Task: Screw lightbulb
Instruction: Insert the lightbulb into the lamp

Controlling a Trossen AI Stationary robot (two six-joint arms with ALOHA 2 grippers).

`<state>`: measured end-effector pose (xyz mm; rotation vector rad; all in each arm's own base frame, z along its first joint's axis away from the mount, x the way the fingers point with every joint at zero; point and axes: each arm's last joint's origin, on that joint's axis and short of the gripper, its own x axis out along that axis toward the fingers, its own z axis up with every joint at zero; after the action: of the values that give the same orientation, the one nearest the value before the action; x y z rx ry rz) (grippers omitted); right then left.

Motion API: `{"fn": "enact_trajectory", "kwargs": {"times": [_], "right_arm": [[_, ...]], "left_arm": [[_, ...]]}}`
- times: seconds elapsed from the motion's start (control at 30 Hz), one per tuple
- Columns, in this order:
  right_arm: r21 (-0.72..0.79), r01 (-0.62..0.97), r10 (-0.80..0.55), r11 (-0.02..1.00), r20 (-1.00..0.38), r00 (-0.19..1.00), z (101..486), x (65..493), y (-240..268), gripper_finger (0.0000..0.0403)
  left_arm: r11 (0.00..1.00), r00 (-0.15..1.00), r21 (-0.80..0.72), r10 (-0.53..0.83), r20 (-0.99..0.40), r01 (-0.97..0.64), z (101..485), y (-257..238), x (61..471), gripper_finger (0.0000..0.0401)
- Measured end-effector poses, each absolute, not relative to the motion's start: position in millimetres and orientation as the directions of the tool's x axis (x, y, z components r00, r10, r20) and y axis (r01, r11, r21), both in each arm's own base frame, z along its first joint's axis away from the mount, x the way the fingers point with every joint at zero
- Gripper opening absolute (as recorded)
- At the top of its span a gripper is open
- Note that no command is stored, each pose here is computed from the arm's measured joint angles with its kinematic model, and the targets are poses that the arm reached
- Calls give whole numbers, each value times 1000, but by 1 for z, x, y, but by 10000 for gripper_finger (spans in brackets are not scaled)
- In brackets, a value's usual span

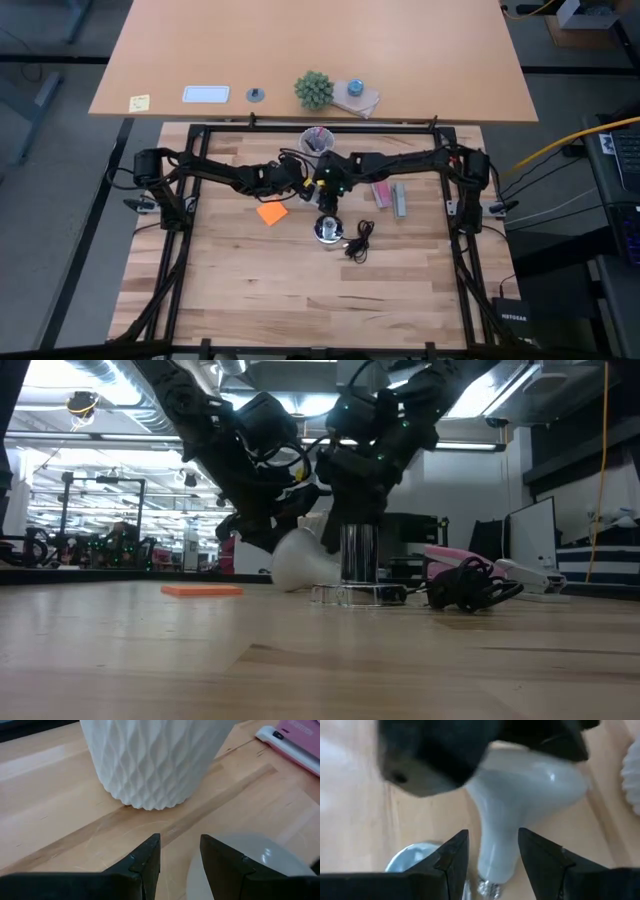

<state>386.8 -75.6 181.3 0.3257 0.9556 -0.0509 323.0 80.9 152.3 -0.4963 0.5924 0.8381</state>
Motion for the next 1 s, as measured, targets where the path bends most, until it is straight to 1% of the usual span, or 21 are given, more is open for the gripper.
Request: {"fn": "enact_trajectory", "kwargs": {"times": [0.13,0.27,0.5,0.67,1.0], "right_arm": [[300,263,106,917,-819,564,182,388,-67,175],[245,335,27,910,-840,541,180,387,-64,175],[239,343,20,908,-844,535,177,388,-62,175],[252,345,44,904,-858,512,164,392,-56,175],[250,333,43,909,-852,522,149,401,-52,175]], "left_arm": [[576,528,-172,536,-659,-799,152,81,323,131],[585,528,-161,537,-658,-795,152,81,323,131],[593,528,-150,537,-658,-791,152,81,323,131],[598,526,-142,537,-660,-789,152,81,323,131],[603,510,-117,537,-671,-789,150,80,321,131]]}}
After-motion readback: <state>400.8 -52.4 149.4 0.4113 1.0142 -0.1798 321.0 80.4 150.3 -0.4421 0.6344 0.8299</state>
